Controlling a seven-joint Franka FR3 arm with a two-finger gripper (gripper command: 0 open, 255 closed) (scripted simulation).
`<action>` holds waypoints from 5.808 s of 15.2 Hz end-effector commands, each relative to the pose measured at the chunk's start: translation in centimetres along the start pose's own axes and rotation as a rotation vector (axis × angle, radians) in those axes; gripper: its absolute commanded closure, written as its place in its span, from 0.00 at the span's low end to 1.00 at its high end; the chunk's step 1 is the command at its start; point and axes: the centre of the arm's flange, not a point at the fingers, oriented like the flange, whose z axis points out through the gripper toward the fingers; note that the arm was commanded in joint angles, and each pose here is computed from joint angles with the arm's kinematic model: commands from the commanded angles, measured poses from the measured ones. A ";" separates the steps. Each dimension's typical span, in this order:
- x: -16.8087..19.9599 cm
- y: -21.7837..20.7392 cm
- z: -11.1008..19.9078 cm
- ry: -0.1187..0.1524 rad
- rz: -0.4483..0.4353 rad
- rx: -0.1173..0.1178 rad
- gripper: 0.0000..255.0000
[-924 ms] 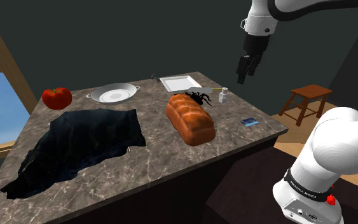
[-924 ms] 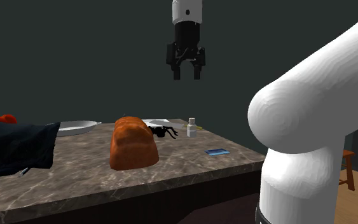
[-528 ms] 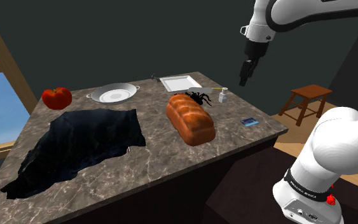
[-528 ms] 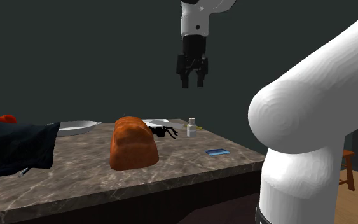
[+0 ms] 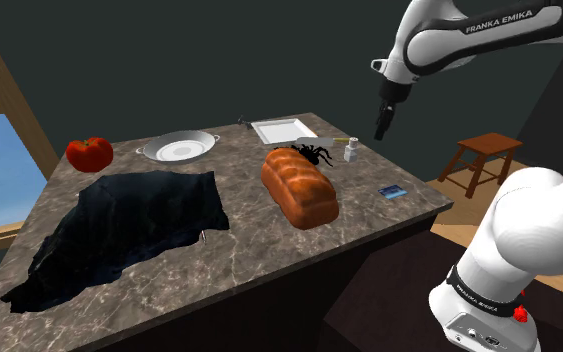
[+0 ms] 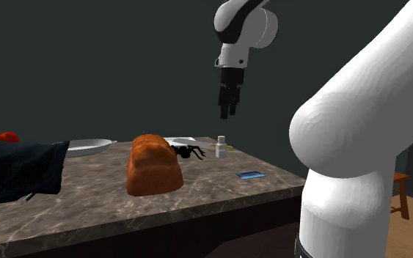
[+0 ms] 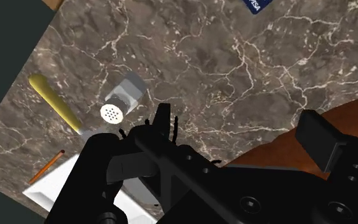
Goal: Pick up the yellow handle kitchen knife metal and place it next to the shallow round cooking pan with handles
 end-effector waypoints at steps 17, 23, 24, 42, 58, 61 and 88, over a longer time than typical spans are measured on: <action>8.1 17.5 13.1 0.160 -0.588 0.001 0.00; 11.6 20.5 16.4 0.197 -0.723 0.002 0.00; 11.7 20.5 16.9 0.197 -0.723 0.002 0.00; 12.3 20.3 19.8 0.197 -0.723 0.002 1.00; 12.9 20.8 14.1 0.197 -0.723 0.002 1.00; 13.1 20.9 12.5 0.197 -0.723 0.002 1.00; 30.3 2.6 6.9 0.197 -0.723 0.002 1.00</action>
